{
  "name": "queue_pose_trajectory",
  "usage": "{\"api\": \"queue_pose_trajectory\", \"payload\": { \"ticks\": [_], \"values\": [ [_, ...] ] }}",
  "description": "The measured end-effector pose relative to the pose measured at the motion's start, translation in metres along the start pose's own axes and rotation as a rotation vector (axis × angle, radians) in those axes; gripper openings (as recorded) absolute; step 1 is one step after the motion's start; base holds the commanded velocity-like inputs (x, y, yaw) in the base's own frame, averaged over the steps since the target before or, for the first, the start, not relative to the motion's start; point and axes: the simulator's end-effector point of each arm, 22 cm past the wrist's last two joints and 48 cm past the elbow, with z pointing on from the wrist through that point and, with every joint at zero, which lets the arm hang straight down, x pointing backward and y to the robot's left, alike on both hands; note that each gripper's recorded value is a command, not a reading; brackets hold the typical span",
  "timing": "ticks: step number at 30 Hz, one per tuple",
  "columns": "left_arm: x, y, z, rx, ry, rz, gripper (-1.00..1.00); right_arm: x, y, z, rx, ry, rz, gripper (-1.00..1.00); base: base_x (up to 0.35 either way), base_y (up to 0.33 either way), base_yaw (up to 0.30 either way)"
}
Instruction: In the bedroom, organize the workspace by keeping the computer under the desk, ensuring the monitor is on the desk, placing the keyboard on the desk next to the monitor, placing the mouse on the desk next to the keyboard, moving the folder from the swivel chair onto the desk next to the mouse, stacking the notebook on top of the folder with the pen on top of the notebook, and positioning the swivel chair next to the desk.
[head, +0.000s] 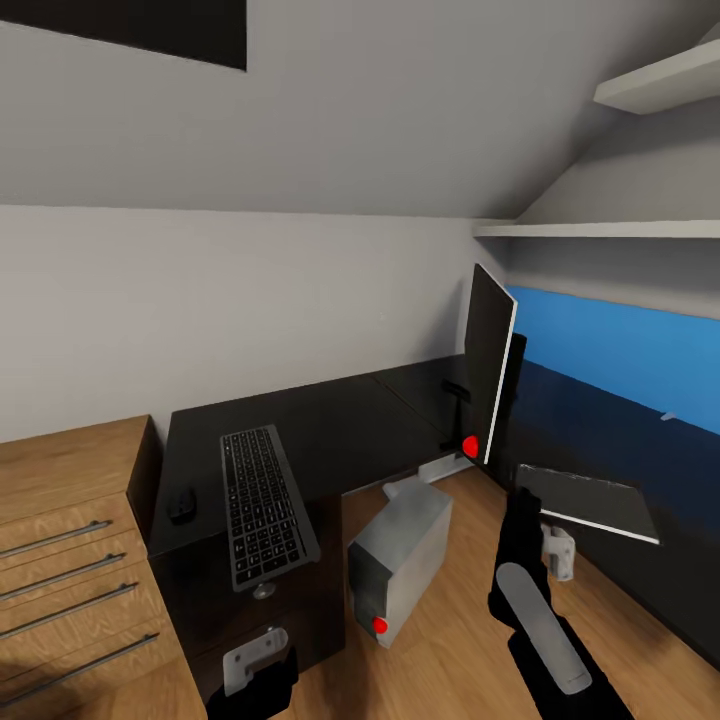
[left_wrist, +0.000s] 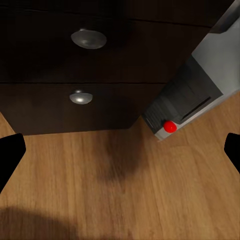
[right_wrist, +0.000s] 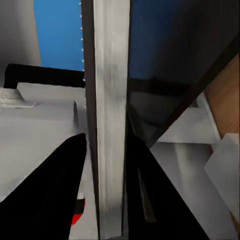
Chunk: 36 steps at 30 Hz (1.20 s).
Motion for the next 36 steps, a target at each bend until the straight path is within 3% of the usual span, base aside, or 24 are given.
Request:
{"api": "queue_pose_trajectory", "payload": {
  "ticks": [4, 10, 20, 25, 27, 29, 31, 36],
  "values": [
    [0.0, 0.0, 0.0, 0.0, 0.0, 0.0, 1.0, 0.017, 0.004, -0.014, -0.017, 0.052, -0.01, -1.0, 0.0, 0.0, 0.0],
    [0.0, 0.0, 0.0, 0.0, 0.0, 0.0, 1.0, 0.03, 0.007, -0.02, -0.021, 0.108, -0.026, -1.0, 0.0, 0.0, 0.0],
    [0.005, 0.002, 0.001, -0.007, 0.01, 0.004, 1.0, 0.037, -0.018, -0.042, 0.08, 0.173, -0.029, -1.0, 0.0, 0.0, 0.0],
    [0.021, 0.009, 0.005, -0.024, 0.041, 0.022, 1.0, 0.043, -0.024, -0.052, 0.084, 0.196, -0.044, -1.0, 0.0, 0.0, 0.0],
    [0.023, 0.008, 0.005, -0.024, 0.042, 0.038, 1.0, 0.043, -0.026, -0.054, 0.089, 0.198, -0.045, -1.0, 0.0, 0.0, 0.0],
    [0.03, 0.015, 0.008, -0.049, 0.035, 0.106, 1.0, 0.042, -0.037, -0.059, 0.11, 0.201, -0.049, -1.0, 0.0, 0.0, 0.0],
    [0.039, 0.023, 0.011, -0.072, 0.037, 0.144, 1.0, 0.041, -0.042, -0.061, 0.118, 0.203, -0.056, -1.0, -0.051, -0.021, 0.0],
    [0.055, 0.04, 0.018, -0.106, 0.007, 0.143, 1.0, 0.059, -0.046, -0.075, 0.112, 0.248, -0.079, -1.0, -0.21, -0.1, 0.0]
  ]
}}
